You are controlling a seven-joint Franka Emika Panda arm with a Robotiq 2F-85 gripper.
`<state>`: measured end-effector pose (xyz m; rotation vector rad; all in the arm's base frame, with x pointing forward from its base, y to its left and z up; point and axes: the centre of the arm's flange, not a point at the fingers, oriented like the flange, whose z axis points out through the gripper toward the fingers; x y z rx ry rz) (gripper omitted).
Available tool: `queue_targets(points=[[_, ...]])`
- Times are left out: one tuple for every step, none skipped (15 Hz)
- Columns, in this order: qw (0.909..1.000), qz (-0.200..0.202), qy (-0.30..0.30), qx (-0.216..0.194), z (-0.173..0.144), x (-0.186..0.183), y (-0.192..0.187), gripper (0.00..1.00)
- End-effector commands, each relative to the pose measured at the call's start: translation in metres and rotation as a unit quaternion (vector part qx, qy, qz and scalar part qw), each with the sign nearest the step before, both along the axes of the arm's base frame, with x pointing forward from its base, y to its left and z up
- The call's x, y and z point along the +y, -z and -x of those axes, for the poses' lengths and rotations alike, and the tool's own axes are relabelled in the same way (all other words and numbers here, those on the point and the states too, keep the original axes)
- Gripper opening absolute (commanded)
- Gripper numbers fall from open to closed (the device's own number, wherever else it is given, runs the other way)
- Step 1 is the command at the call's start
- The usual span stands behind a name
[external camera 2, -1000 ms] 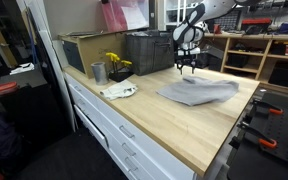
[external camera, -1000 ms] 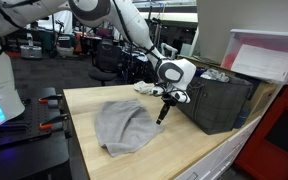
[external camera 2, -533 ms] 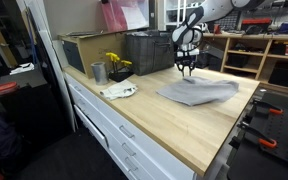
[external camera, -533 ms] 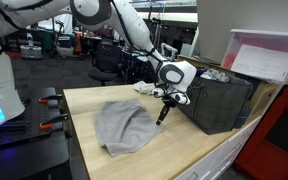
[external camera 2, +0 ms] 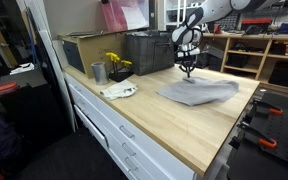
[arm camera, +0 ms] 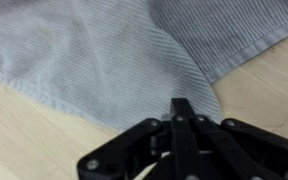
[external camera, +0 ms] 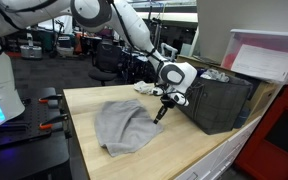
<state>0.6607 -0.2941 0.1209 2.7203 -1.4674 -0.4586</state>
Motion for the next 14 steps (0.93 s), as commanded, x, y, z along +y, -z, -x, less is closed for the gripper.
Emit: queue_targets(points=[[0.9994, -0.007, 0.006, 0.034, -0.0078, -0.0050, -0.0078, 0.00], [0.9993, -0.008, 0.006, 0.035, -0.0077, -0.0055, -0.0095, 0.00], [0.9995, -0.007, 0.008, 0.030, -0.0085, -0.0064, -0.0121, 0.00], [0.9996, -0.004, 0.010, 0.024, -0.0101, -0.0073, -0.0141, 0.00], [0.9998, -0.003, 0.010, 0.018, -0.0123, -0.0082, -0.0138, 0.26], [0.9998, 0.001, 0.009, 0.015, -0.0140, -0.0092, -0.0124, 0.28], [0.9998, 0.006, 0.007, 0.017, -0.0148, -0.0101, -0.0106, 0.34], [0.9998, 0.006, 0.007, 0.018, -0.0148, -0.0102, -0.0107, 0.43], [0.9997, 0.006, 0.007, 0.021, -0.0144, -0.0104, -0.0108, 0.49], [0.9996, 0.009, 0.006, 0.025, -0.0139, -0.0104, -0.0098, 0.56], [0.9995, 0.011, 0.004, 0.029, -0.0133, -0.0105, -0.0090, 0.65], [0.9994, 0.013, 0.002, 0.032, -0.0127, -0.0111, -0.0079, 0.72], [0.9993, 0.015, 0.001, 0.035, -0.0122, -0.0121, -0.0075, 0.80], [0.9991, 0.018, 0.000, 0.037, -0.0119, -0.0131, -0.0077, 0.36]])
